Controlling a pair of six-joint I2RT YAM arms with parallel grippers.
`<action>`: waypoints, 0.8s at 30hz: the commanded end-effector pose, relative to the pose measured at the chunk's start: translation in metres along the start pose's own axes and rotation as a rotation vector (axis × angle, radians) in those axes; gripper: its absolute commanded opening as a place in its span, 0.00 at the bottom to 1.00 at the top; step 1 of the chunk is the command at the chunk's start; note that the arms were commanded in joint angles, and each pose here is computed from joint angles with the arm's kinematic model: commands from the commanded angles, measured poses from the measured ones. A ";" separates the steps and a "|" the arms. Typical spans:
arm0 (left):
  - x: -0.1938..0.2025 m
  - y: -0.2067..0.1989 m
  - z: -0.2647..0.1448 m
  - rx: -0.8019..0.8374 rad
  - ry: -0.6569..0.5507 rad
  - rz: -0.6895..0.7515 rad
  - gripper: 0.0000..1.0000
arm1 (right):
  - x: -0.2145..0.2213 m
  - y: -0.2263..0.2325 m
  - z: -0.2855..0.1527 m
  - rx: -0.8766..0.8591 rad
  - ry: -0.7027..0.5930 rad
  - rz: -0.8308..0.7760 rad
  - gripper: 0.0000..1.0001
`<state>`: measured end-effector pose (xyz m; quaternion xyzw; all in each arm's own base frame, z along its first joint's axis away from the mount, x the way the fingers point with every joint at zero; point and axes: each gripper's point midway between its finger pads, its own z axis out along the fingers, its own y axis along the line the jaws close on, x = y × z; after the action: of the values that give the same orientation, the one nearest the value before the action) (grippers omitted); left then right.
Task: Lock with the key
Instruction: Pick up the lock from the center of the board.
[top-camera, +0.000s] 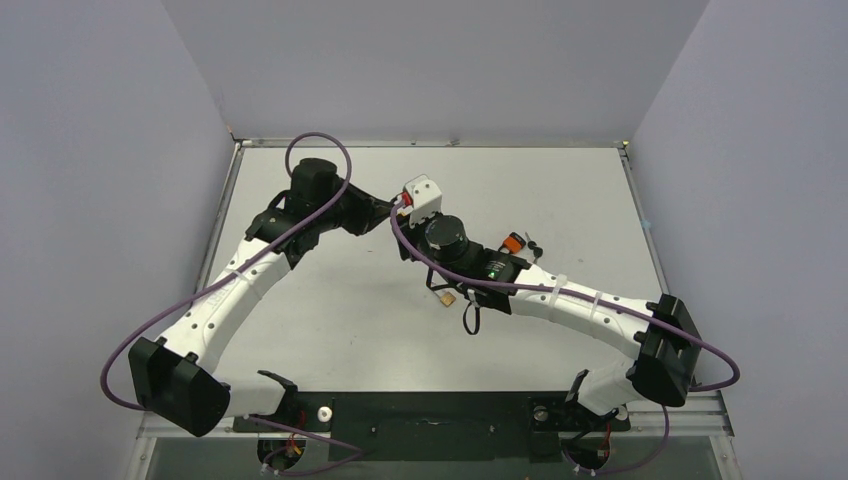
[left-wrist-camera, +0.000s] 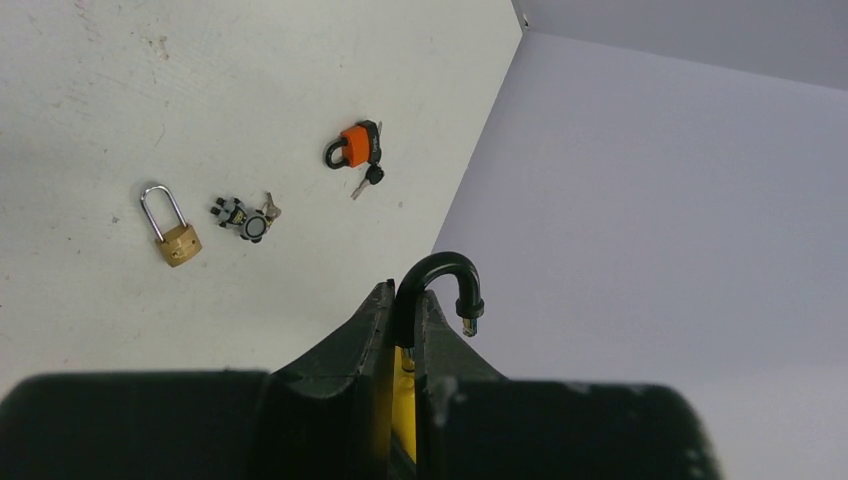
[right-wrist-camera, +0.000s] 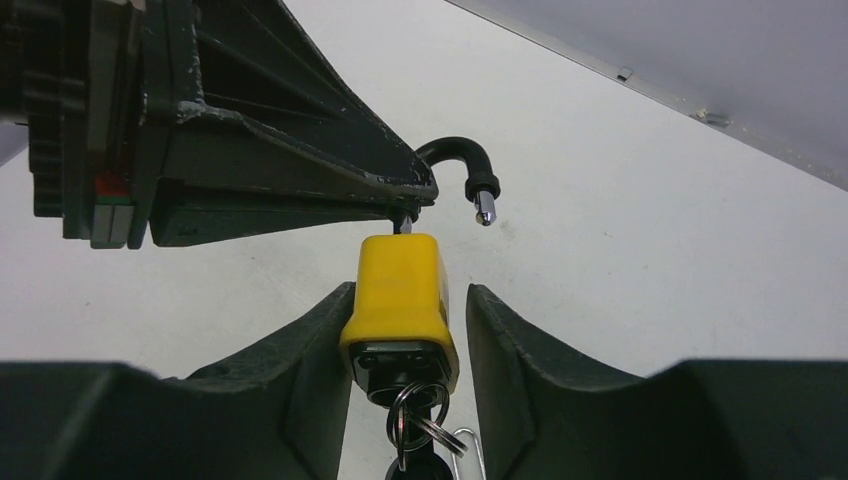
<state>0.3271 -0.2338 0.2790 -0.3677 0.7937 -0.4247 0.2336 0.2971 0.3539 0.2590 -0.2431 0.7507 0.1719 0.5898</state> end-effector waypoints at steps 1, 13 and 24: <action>0.001 -0.051 -0.031 0.182 -0.003 0.008 0.00 | -0.029 0.000 -0.003 0.017 -0.081 0.046 0.37; 0.007 -0.055 -0.031 0.216 0.024 0.018 0.00 | -0.031 -0.007 -0.018 0.022 -0.092 0.083 0.05; 0.023 -0.048 -0.037 0.287 0.085 0.137 0.24 | -0.051 -0.023 -0.046 0.038 -0.116 0.133 0.00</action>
<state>0.3163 -0.2491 0.3072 -0.3124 0.7787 -0.4891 0.2383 0.2855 0.3345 0.2819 -0.2119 0.7507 0.1882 0.5968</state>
